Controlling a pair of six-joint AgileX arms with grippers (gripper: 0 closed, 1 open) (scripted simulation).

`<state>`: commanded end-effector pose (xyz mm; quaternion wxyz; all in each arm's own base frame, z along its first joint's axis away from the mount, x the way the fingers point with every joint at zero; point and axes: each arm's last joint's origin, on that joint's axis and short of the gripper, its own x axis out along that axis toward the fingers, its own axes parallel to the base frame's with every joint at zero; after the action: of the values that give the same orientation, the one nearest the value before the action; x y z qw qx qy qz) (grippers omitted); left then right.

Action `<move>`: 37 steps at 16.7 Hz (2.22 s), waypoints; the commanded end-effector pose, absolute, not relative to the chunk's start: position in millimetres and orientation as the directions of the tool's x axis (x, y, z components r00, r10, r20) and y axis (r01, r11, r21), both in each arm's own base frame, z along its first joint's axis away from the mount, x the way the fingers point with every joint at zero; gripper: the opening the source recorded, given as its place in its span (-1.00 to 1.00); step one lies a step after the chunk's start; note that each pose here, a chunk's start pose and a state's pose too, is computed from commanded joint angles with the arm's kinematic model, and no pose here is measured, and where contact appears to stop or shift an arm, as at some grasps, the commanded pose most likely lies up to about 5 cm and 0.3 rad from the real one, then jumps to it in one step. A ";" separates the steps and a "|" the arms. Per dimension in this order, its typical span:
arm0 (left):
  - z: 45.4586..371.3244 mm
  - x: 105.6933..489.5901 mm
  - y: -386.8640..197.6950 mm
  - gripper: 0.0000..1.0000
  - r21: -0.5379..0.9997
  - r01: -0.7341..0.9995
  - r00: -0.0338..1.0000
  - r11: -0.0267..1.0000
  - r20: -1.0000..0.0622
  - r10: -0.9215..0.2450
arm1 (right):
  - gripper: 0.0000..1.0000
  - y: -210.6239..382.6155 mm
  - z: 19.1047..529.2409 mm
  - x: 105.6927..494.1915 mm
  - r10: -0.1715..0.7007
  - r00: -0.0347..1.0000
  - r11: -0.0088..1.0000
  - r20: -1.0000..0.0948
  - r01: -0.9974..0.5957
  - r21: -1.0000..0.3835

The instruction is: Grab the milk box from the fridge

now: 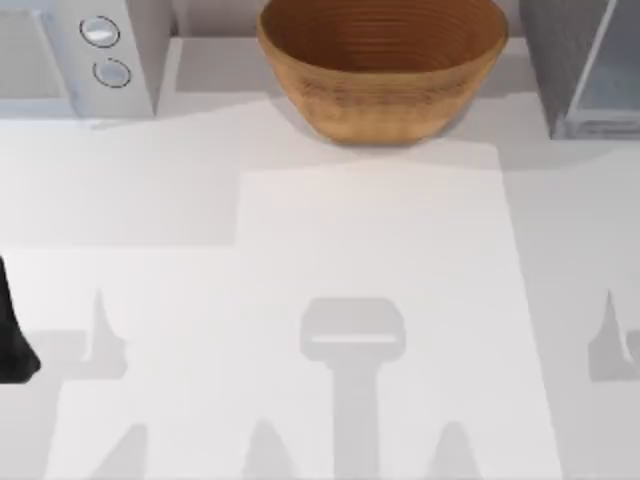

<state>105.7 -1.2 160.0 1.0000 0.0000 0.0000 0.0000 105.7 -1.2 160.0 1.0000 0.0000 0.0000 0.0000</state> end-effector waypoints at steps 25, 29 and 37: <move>160.0 105.7 -1.2 1.00 0.000 0.000 1.000 1.000 0.000 0.000 | 1.00 -93.0 118.6 202.4 -0.001 1.000 1.000 -0.019 0.001 0.011; 160.0 105.7 -1.2 1.00 0.000 0.000 1.000 1.000 0.000 0.000 | 1.00 -102.0 110.3 204.6 0.000 1.000 1.000 0.000 0.000 0.000; 160.0 105.7 -1.2 1.00 0.000 0.000 1.000 1.000 0.000 0.000 | 1.00 -103.2 108.3 213.5 0.003 1.000 1.000 -0.009 -0.003 0.004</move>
<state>105.7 -1.2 160.0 1.0000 0.0000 0.0000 0.0000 213.5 -103.2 108.3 1.0000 0.0022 0.0043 0.0017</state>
